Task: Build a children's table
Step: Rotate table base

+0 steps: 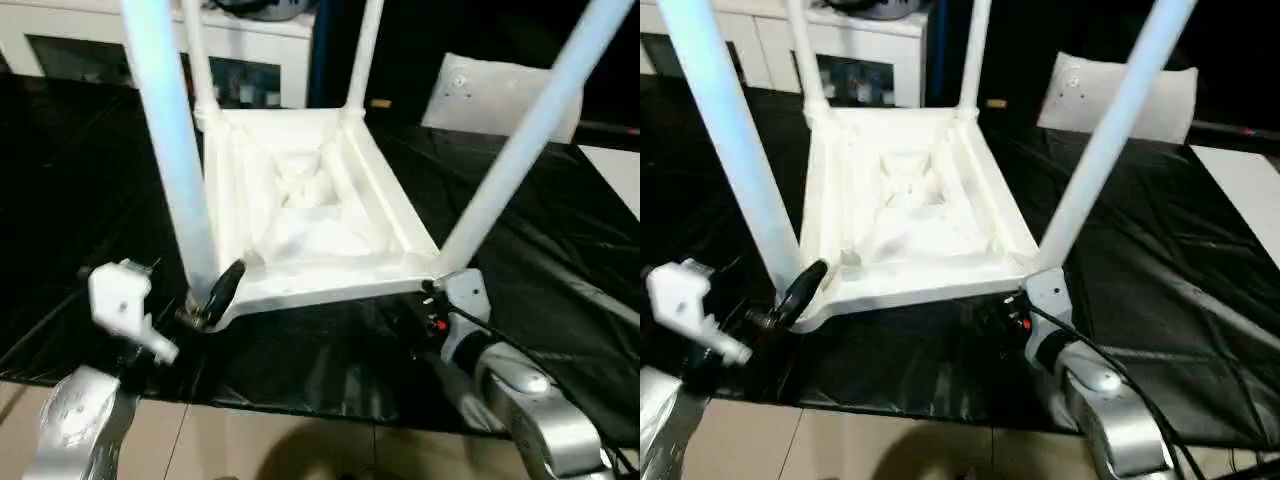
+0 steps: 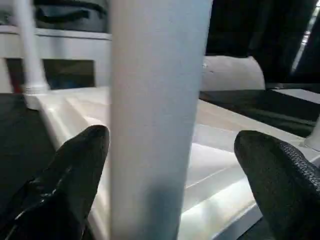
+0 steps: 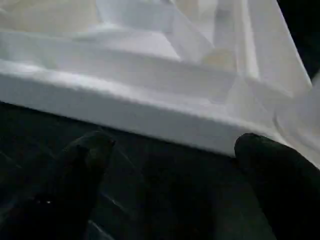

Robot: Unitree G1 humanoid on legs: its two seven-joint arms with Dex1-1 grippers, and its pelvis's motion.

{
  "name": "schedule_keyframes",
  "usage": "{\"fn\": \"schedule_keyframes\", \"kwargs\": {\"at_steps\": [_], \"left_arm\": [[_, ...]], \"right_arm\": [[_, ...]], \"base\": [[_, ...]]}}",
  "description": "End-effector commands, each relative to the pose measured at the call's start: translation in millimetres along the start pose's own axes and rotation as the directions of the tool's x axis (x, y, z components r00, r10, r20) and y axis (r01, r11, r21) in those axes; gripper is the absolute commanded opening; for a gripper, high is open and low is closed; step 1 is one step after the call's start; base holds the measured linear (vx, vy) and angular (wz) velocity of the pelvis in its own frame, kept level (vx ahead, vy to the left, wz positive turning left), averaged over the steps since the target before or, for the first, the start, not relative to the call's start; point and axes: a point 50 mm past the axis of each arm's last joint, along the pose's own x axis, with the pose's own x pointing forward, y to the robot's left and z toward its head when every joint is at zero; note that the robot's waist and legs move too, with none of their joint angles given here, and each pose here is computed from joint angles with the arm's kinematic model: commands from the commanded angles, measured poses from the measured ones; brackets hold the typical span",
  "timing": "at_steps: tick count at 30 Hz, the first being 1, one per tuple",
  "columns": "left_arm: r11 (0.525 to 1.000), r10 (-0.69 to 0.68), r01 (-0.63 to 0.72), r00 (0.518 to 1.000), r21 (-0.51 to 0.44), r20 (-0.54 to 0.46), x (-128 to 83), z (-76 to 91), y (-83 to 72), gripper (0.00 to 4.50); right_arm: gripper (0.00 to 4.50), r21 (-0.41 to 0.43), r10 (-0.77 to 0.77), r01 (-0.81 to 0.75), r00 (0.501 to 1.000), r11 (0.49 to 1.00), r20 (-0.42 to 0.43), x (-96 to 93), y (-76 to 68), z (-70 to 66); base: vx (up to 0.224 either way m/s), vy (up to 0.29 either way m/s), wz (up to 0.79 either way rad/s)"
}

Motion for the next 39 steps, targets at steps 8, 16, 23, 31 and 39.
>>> {"fn": "schedule_keyframes", "kwargs": {"at_steps": [8,16,23,31,39], "left_arm": [[0.922,-0.339,0.342,0.94,-0.183,0.047,30.3,9.8,-29.2,4.41],[0.732,-0.623,0.596,0.782,-0.33,0.029,15.4,11.2,-75.0,4.41],[0.657,-0.705,0.674,0.708,-0.337,0.042,27.9,15.7,-97.1,4.41],[0.692,-0.682,0.682,0.725,-0.236,0.094,73.8,21.0,-116.3,4.41],[0.759,-0.628,0.632,0.774,-0.155,0.082,96.7,22.9,-121.5,4.41]], "right_arm": [[4.5,-0.022,-0.005,0.004,0.998,1.0,-0.056,38.7,2.1,2.2],[4.5,-0.01,0.014,-0.013,1.0,1.0,0.025,62.7,10.7,23.5],[4.5,-0.009,0.067,-0.067,0.997,0.998,0.046,76.0,25.6,30.0],[4.5,-0.015,0.033,-0.033,0.998,0.999,0.046,81.6,21.0,29.9],[4.5,-0.008,-0.036,0.037,0.998,0.999,0.043,70.9,2.0,21.8]], "base": [[0.0,0.0,0.0],[0.0,0.0,0.0],[0.0,0.0,0.0],[0.0,0.0,0.0],[0.0,0.0,0.0]]}}
